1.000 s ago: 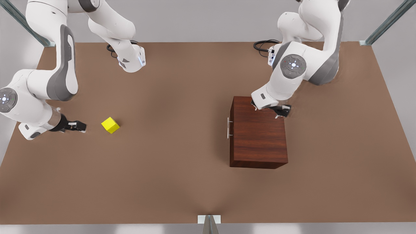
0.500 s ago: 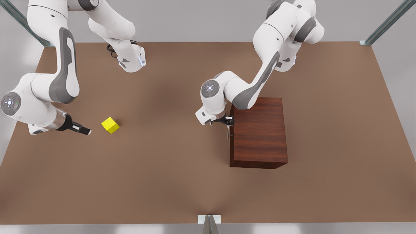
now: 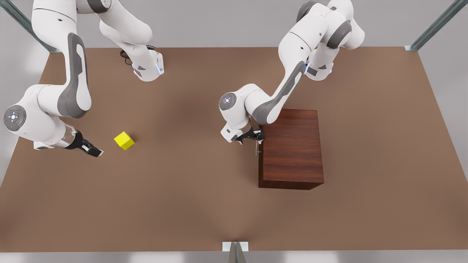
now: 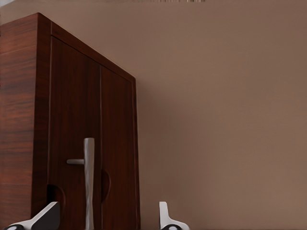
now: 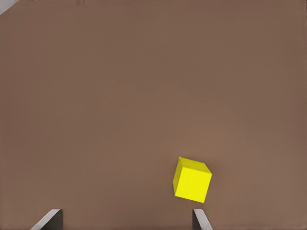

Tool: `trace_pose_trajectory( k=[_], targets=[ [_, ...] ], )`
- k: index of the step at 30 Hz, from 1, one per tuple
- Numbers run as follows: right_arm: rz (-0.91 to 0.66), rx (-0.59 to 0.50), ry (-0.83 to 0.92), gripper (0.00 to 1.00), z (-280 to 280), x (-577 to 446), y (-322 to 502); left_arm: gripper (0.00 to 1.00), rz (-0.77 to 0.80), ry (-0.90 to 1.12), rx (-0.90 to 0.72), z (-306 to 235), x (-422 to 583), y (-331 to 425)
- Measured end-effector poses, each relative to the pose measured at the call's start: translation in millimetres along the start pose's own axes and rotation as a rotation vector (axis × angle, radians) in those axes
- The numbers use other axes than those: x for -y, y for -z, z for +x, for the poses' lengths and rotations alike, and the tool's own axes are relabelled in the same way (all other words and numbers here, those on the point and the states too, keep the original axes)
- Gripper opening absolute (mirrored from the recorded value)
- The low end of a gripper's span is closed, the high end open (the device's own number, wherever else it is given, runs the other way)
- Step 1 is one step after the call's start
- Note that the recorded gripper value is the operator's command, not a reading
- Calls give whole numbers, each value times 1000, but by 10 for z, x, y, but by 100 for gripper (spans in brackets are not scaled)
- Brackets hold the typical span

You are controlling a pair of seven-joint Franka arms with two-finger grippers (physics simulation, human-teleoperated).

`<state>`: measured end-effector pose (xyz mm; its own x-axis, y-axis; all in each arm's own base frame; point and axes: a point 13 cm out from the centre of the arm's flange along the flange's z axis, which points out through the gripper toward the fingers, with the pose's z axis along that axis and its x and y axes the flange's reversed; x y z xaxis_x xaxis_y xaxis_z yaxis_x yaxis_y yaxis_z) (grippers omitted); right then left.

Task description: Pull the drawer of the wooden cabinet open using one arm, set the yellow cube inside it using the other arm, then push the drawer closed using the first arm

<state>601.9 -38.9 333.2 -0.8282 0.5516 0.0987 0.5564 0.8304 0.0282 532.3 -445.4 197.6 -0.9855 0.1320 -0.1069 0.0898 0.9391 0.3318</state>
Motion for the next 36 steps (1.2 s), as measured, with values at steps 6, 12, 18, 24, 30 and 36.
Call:
trace_pose_trajectory(
  k=[6, 12, 18, 24, 30, 36],
  targets=[
    [0, 2, -41, 100, -7, -2, 2, 100, -21, 35, 2, 22, 41, -142],
    [0, 2, -70, 100, -6, -1, 0, 100, -27, 61, 2, 60, 130, -219],
    [0, 1, -91, 100, -8, -2, -4, 100, -29, 89, -1, 79, 177, -276],
    [-1, 2, -106, 100, -11, -4, 2, 100, -10, 118, 5, 41, 241, -208],
    [-2, 3, -117, 100, -14, -7, 11, 100, 10, 132, 16, 27, 335, -166],
    [-2, 3, -124, 100, -14, -7, 11, 100, 39, 137, 37, 12, 522, -125]
  ],
)
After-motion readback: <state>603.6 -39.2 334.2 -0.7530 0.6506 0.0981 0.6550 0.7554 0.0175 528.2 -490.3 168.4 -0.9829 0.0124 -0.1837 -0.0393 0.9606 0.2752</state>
